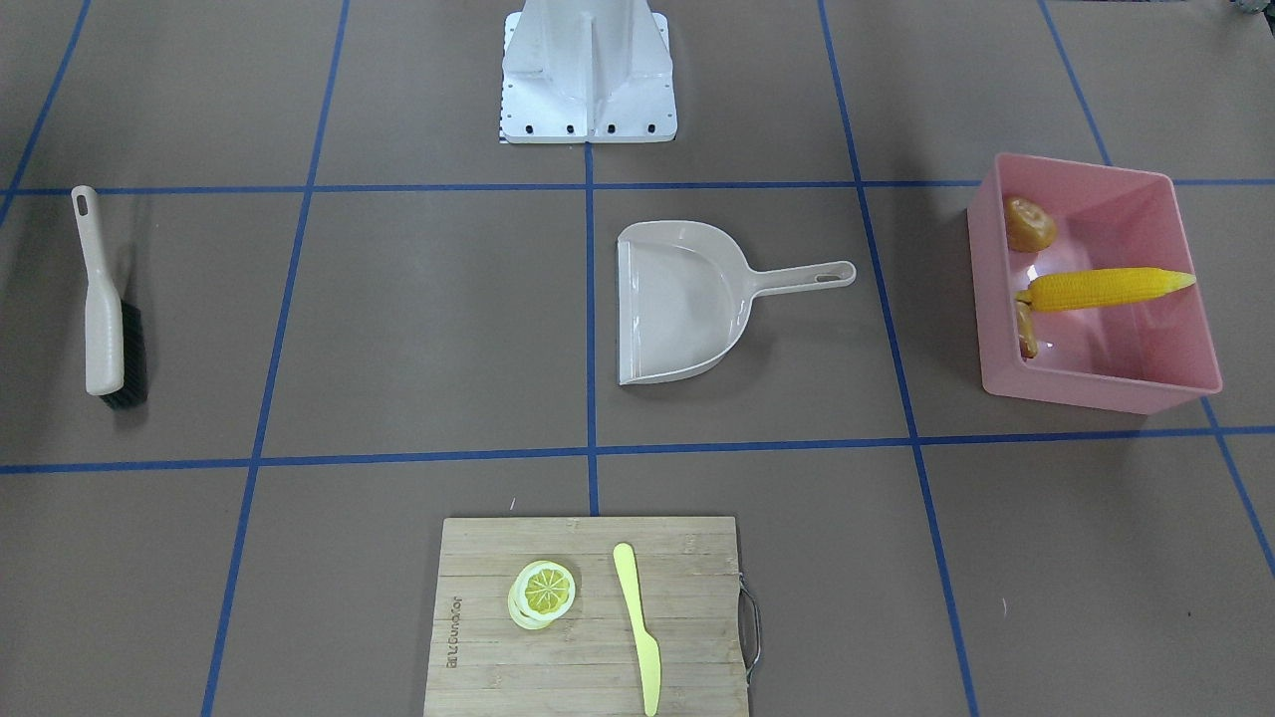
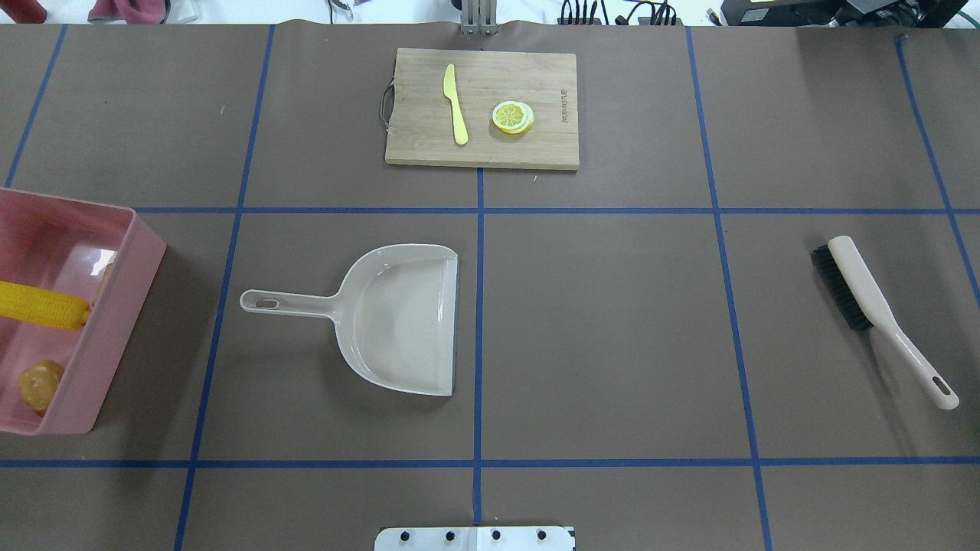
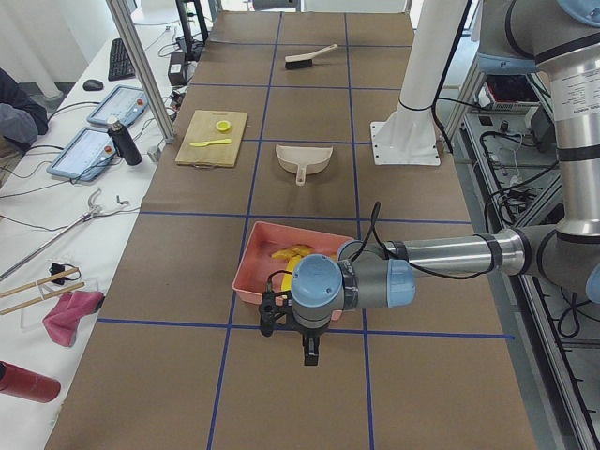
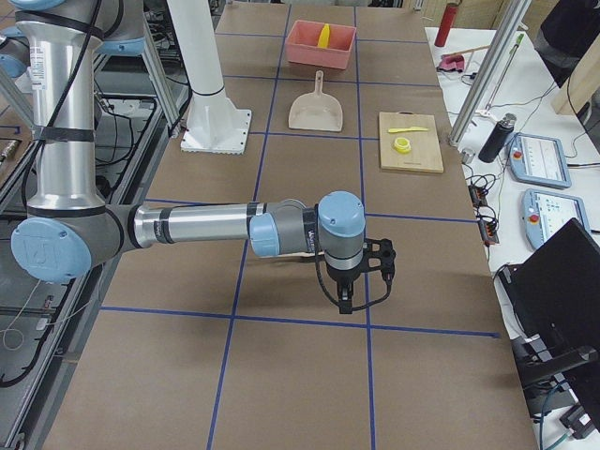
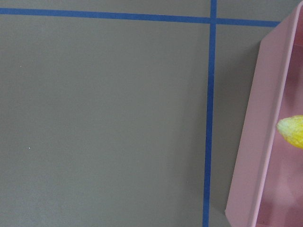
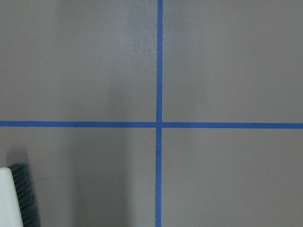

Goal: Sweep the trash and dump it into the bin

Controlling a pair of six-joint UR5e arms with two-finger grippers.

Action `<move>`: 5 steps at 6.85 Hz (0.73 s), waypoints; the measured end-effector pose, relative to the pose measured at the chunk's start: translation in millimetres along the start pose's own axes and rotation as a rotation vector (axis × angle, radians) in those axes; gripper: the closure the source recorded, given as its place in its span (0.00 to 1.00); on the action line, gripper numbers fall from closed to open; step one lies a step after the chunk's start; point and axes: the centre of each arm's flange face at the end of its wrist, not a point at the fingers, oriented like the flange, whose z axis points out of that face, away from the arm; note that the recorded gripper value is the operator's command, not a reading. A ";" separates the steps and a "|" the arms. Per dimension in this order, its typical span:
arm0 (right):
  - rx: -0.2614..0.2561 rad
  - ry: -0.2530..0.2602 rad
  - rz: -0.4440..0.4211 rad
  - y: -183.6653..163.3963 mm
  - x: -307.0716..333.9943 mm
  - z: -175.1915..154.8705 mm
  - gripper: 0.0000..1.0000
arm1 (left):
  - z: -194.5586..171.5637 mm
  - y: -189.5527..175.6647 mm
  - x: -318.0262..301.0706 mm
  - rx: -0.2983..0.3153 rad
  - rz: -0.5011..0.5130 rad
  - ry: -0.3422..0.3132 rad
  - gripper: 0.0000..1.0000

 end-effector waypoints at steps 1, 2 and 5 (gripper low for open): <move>0.001 0.000 0.003 1.1 0.9 -1.1 0.00 | -1.2 -0.1 0.6 0.003 0.001 0.000 0.02; 0.001 0.001 0.004 1.4 1.3 -1.2 0.00 | -3.8 2.1 2.4 0.008 0.003 0.000 0.02; 0.001 0.007 0.005 0.4 2.1 -1.4 0.00 | -13.8 25.4 -4.2 0.032 -0.023 -0.002 0.02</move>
